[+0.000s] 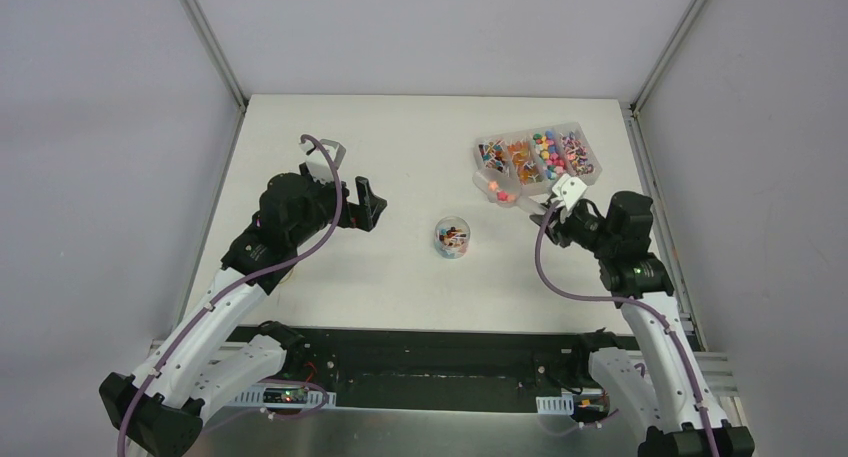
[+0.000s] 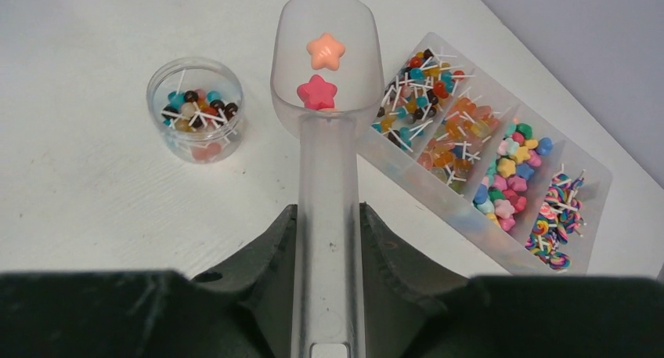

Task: Pack the candies
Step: Place the fake candies in the packing bottle.

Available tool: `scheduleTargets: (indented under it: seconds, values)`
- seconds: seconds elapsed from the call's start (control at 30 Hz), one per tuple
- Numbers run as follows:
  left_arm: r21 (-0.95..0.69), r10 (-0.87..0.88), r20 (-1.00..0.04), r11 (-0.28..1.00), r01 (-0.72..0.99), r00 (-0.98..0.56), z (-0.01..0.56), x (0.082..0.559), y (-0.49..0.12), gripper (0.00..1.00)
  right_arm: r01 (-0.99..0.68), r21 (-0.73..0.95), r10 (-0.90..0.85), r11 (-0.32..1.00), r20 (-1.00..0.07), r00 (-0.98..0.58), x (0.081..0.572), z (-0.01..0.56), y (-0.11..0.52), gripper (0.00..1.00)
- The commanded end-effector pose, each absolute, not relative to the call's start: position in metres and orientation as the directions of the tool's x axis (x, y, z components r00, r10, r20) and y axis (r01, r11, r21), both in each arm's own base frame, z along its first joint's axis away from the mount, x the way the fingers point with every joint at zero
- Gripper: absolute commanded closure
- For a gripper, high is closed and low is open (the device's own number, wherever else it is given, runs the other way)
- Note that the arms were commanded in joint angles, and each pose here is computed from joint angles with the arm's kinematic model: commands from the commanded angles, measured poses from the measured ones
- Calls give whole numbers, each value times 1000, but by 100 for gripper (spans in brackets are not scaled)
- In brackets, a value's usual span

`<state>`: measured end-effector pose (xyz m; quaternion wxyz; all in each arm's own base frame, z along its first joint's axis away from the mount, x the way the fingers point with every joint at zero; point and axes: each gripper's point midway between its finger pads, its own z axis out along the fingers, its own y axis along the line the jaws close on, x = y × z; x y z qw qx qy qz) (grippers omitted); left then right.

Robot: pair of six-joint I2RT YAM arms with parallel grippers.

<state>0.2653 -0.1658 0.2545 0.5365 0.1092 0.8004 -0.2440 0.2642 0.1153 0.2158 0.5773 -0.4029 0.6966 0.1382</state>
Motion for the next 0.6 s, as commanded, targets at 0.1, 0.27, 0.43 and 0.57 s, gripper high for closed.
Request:
scheduleTargets:
  seconds: [0.1,0.27,0.43,0.57]
  values:
    - [-262,-92,-926,856,445,-367,262,265,-165,1,-798,-393,-502,456,-855,134,240,226,130,100]
    - [-263,-91,-925,854,448,-369,262,265,-166,1,-823,-396,-537,407,-833,136,234,220,134,100]
    - [-264,-93,-925,855,447,-367,262,265,-166,1,-826,-418,-575,377,-805,145,231,215,136,100]
    - [-271,-93,-920,851,449,-380,260,265,-168,1,-826,-437,-606,355,-781,152,232,213,137,100]
